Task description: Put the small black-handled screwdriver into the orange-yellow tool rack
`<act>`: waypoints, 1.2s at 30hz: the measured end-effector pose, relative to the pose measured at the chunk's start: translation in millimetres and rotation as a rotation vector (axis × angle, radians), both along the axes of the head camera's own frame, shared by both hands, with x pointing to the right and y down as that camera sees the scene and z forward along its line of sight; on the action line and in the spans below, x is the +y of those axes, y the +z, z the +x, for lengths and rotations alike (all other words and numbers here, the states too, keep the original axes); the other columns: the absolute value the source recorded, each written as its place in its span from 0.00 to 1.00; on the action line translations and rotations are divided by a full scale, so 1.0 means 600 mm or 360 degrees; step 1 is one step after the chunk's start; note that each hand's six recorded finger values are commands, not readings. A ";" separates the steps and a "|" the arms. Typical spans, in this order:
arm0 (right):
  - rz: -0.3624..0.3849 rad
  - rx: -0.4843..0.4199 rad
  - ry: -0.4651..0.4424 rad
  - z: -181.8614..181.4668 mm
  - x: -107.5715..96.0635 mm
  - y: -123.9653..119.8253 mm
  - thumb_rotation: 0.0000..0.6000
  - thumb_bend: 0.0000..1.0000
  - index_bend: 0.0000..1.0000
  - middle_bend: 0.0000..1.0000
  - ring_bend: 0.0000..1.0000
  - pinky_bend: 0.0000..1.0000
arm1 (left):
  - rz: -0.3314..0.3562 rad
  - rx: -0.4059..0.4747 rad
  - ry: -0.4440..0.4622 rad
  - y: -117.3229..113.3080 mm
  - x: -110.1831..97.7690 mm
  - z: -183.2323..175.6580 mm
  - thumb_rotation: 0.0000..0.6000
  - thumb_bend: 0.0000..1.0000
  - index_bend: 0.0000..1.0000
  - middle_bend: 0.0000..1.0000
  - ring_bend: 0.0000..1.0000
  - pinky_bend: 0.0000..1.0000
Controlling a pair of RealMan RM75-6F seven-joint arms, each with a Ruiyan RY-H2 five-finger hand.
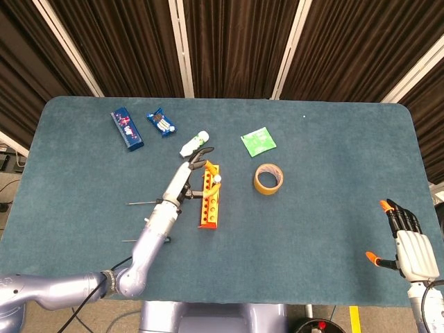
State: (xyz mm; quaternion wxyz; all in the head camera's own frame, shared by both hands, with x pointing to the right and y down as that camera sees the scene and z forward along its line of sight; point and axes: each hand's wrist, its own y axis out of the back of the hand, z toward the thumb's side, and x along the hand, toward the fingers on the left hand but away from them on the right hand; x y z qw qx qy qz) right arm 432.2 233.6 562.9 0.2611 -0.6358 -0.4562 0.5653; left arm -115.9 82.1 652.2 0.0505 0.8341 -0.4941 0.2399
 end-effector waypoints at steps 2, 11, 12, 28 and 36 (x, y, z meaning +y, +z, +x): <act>-0.0001 0.0000 0.0001 0.000 0.000 0.000 1.00 0.05 0.01 0.00 0.00 0.00 | -0.0007 -0.0011 0.0003 0.006 0.002 -0.003 1.00 0.47 0.59 0.07 0.00 0.01; -0.0005 0.0003 0.0004 0.001 0.000 0.001 1.00 0.05 0.00 0.00 0.00 0.00 | -0.0007 -0.0065 0.0033 0.025 0.005 -0.010 1.00 0.47 0.59 0.08 0.00 0.01; -0.0005 0.0002 0.0005 0.000 0.000 0.001 1.00 0.05 0.00 0.00 0.00 0.00 | -0.0006 -0.0073 0.0039 0.028 0.005 -0.010 1.00 0.47 0.59 0.08 0.00 0.01; -0.0005 -0.0009 0.0015 0.001 -0.001 0.000 1.00 0.05 0.01 0.00 0.00 0.00 | -0.0022 -0.0086 0.0076 0.047 0.010 -0.001 1.00 0.47 0.59 0.08 0.00 0.02; -0.0009 -0.0015 0.0024 0.001 0.000 0.001 1.00 0.05 0.00 0.00 0.00 0.00 | -0.0014 -0.0103 0.0094 0.052 0.010 -0.006 1.00 0.46 0.59 0.08 0.00 0.02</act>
